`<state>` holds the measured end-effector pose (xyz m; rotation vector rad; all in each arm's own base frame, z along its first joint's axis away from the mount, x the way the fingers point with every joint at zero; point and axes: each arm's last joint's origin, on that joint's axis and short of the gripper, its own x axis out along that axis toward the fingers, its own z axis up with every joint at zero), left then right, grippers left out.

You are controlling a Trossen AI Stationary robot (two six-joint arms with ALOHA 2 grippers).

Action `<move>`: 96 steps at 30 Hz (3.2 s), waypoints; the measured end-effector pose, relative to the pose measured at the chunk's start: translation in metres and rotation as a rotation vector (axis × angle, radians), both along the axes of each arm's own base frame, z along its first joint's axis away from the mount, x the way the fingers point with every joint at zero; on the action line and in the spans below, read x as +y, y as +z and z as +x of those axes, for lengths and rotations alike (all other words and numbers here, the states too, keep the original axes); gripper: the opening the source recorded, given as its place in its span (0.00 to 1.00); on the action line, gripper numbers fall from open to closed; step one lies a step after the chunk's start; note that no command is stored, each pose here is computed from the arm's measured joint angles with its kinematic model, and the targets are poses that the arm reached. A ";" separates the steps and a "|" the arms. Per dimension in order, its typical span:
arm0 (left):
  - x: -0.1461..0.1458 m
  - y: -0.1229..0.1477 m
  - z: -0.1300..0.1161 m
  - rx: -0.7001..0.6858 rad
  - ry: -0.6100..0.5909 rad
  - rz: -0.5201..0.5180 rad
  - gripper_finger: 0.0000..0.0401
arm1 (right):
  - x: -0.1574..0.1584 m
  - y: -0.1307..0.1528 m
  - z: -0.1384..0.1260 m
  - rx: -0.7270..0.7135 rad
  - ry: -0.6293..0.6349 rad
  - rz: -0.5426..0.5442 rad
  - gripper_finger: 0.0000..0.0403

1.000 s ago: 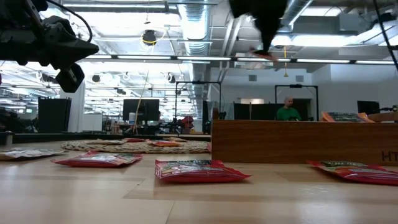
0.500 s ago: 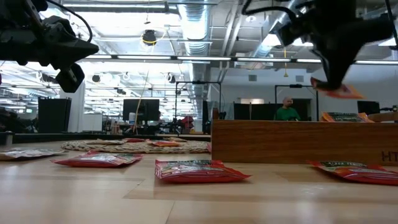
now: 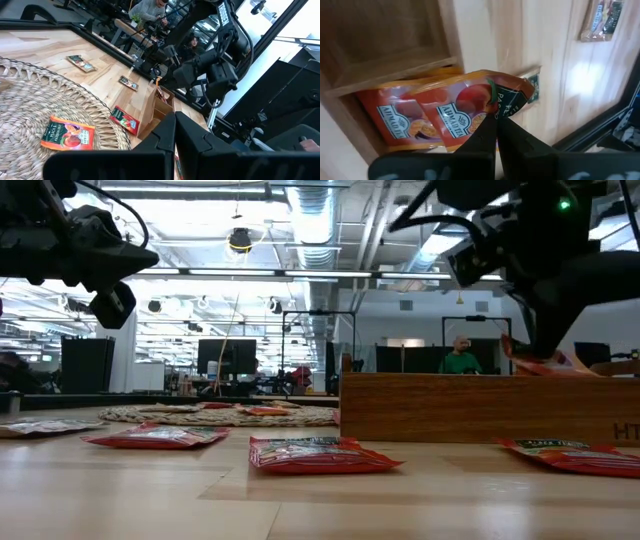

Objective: Pick & Place Tea
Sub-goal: Put the orange tea bag into the right section of the wooden organizer

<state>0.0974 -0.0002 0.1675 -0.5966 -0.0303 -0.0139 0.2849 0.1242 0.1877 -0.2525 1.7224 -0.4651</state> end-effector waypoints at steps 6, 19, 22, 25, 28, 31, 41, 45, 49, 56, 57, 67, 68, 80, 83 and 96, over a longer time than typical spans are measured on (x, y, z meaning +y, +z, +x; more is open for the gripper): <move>-0.001 0.000 0.000 -0.004 -0.019 0.001 0.00 | 0.009 -0.005 -0.002 -0.002 0.005 -0.005 0.00; -0.001 0.000 0.000 -0.005 -0.035 0.002 0.00 | 0.016 -0.005 -0.005 -0.032 -0.047 0.003 0.00; -0.001 0.000 0.000 -0.005 -0.035 0.002 0.00 | 0.016 -0.005 -0.005 -0.032 -0.050 0.002 0.00; -0.001 0.000 0.000 -0.005 -0.035 0.002 0.00 | 0.017 -0.005 -0.005 -0.029 -0.050 0.003 0.00; -0.001 0.000 0.000 -0.004 -0.035 0.002 0.00 | 0.016 -0.005 -0.006 -0.020 -0.050 -0.002 0.00; -0.001 0.000 0.000 -0.004 -0.034 0.003 0.00 | 0.016 -0.004 -0.007 -0.009 -0.051 -0.008 0.00; -0.001 0.000 0.000 -0.004 -0.034 0.006 0.00 | 0.015 -0.004 -0.008 0.001 -0.051 -0.010 0.00; -0.001 0.000 0.000 -0.004 -0.034 0.006 0.00 | 0.015 -0.004 -0.008 0.002 -0.052 -0.010 0.00; -0.001 0.000 0.000 -0.004 -0.034 0.006 0.00 | 0.015 -0.003 -0.008 0.004 -0.052 -0.011 0.04; -0.001 0.000 0.000 -0.004 -0.034 0.006 0.00 | 0.015 -0.003 -0.009 0.018 -0.052 -0.019 0.21; -0.001 0.000 0.000 -0.004 -0.034 0.006 0.00 | 0.014 -0.002 -0.010 0.024 -0.052 -0.022 0.23; -0.001 0.000 0.000 -0.003 -0.034 0.006 0.00 | 0.017 0.021 -0.004 0.028 -0.051 -0.027 0.31; -0.001 0.000 0.000 -0.004 -0.034 0.006 0.00 | 0.017 0.024 -0.004 0.029 -0.050 -0.030 0.31; -0.001 0.000 0.000 -0.003 -0.034 0.006 0.00 | 0.010 0.035 -0.003 -0.008 -0.099 0.001 0.17; -0.001 0.000 0.000 -0.003 -0.034 0.006 0.00 | 0.006 0.035 -0.001 -0.002 -0.119 0.010 0.08; -0.001 0.000 0.000 -0.003 -0.034 0.006 0.00 | -0.048 0.036 0.014 0.020 -0.281 0.035 0.00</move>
